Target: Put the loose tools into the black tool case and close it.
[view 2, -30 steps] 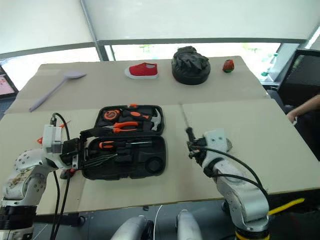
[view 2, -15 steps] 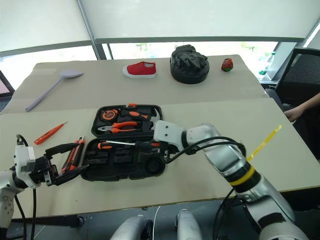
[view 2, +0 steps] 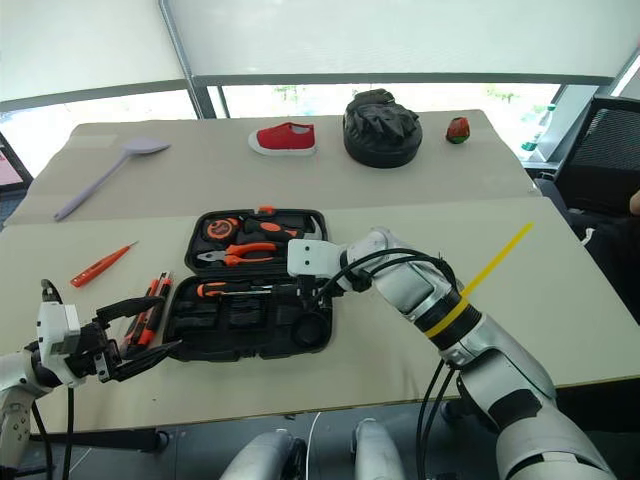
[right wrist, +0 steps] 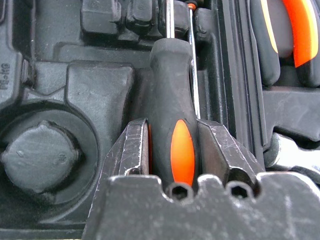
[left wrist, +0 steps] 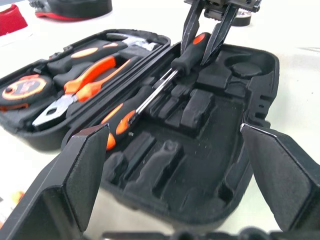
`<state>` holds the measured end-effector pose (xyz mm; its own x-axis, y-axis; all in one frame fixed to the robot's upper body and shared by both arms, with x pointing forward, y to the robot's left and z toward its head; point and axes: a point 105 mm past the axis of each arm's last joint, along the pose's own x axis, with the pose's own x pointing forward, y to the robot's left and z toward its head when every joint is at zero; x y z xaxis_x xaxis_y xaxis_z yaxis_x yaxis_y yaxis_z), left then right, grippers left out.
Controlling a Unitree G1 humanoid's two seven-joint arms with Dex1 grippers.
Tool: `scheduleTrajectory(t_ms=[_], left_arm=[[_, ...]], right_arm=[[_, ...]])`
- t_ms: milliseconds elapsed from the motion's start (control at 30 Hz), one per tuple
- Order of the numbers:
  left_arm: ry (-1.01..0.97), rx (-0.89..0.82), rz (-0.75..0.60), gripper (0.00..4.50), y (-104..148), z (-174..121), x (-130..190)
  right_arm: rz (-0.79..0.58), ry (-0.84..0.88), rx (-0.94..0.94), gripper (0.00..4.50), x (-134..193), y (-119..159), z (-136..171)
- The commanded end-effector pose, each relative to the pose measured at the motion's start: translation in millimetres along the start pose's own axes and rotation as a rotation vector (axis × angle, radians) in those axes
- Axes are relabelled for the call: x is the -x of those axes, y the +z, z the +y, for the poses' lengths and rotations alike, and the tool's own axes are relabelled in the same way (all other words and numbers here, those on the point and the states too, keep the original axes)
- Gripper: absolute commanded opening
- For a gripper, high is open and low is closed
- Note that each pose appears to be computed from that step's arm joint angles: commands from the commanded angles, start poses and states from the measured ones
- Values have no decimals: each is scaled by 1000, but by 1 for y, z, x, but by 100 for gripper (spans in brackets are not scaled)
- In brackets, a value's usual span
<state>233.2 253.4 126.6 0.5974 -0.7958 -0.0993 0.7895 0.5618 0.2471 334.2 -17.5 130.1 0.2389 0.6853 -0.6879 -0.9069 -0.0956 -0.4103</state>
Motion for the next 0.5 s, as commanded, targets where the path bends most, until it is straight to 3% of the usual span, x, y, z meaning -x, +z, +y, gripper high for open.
scheduleTrajectory(t_ms=[33, 367, 433, 500], left_arm=[[2, -49, -14, 450, 10, 2, -2], [12, -47, -18, 450, 8, 2, -5], [15, -46, -19, 450, 8, 3, -5], [17, -46, -19, 450, 8, 3, -6]], right_arm=[[2, 4, 57, 111, 0, 5, -1], [-15, -24, 51, 111, -7, 11, -4], [-35, -32, 74, 211, -5, 15, -7], [-84, -42, 102, 270, 1, 24, -12]])
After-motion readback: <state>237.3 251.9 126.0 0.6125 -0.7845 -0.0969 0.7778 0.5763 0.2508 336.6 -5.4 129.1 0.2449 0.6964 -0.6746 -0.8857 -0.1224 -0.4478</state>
